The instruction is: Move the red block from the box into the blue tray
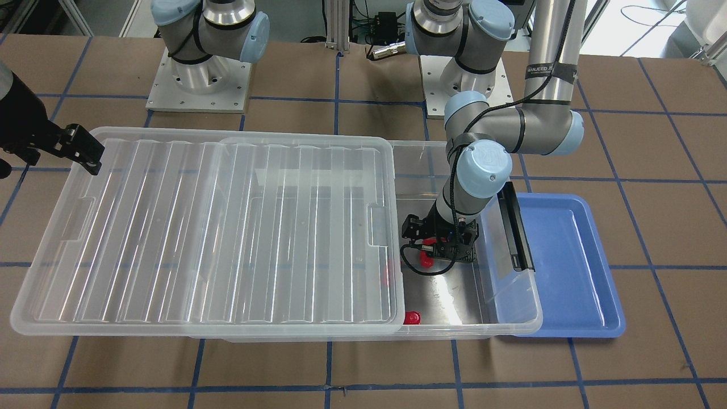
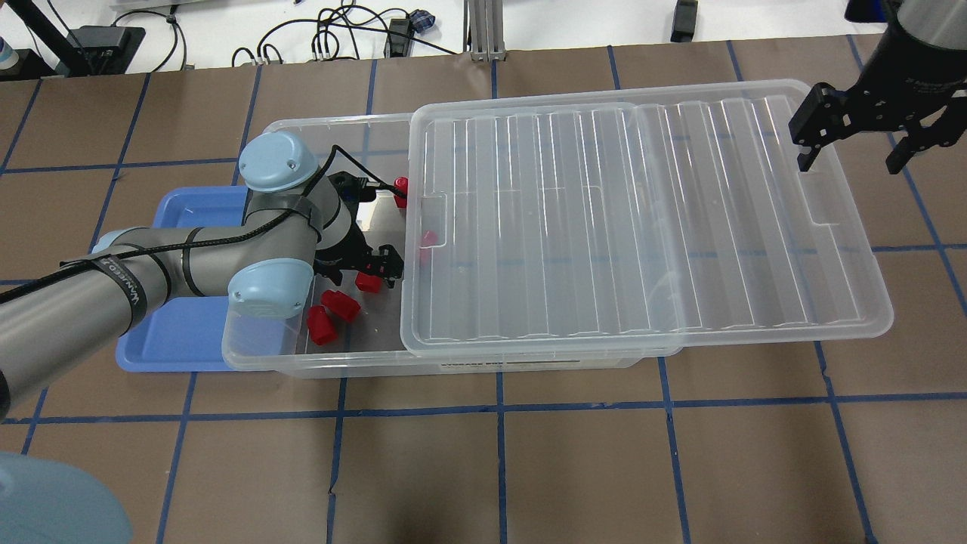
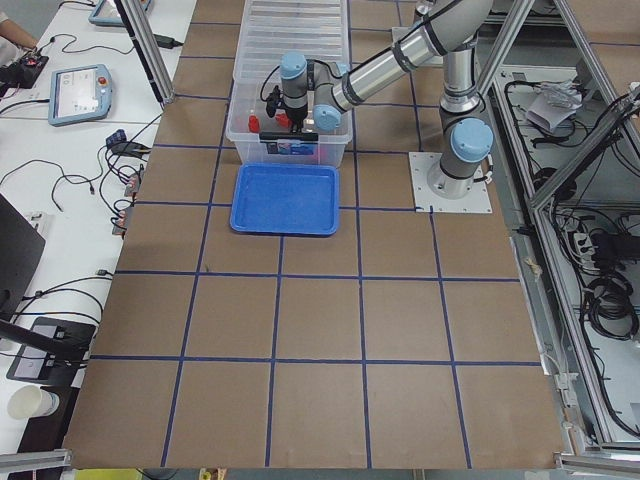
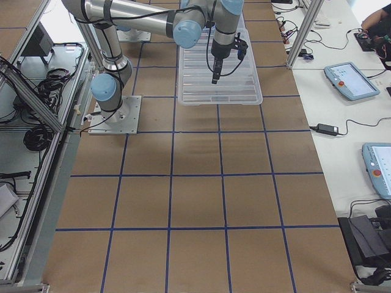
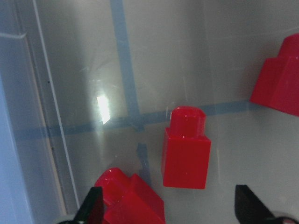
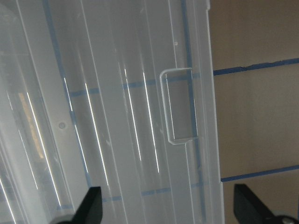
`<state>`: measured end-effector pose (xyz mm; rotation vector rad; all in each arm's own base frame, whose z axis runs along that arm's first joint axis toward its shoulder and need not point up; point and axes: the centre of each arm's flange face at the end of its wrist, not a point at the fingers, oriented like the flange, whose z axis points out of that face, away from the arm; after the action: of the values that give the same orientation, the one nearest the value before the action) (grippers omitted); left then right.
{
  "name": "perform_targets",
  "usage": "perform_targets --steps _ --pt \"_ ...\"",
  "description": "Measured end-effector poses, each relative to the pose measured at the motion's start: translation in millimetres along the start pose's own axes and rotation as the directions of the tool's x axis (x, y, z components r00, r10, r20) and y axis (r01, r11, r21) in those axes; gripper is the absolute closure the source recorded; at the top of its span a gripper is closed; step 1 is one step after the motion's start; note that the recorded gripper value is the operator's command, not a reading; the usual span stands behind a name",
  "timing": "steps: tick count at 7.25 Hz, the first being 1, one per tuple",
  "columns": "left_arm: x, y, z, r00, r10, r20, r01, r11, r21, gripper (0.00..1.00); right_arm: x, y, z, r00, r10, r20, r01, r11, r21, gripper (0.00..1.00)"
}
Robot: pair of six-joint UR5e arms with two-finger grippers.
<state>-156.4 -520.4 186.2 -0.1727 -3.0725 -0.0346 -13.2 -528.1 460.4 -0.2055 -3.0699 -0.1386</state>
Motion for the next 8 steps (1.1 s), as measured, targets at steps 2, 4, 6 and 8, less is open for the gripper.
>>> perform_targets --steps 2,4,6,8 --pt "0 -2 1 1.000 0.006 -0.001 -0.006 1.000 0.009 0.80 0 0 0 1.000 0.000 0.000 0.000 1.000 0.000 0.00" --pt "-1 -6 -7 1.000 0.012 0.004 -0.012 0.999 0.039 0.92 0 0 0 1.000 0.000 0.000 0.000 1.000 -0.002 0.00" --pt "-5 -20 -39 1.000 0.016 0.025 -0.018 0.995 0.094 0.92 0 0 1 1.000 0.001 0.000 -0.001 1.000 -0.003 0.00" --pt "-9 -28 -74 0.999 0.002 0.036 -0.005 0.995 0.100 0.92 0 0 2 1.000 0.002 0.001 -0.002 1.000 -0.005 0.00"
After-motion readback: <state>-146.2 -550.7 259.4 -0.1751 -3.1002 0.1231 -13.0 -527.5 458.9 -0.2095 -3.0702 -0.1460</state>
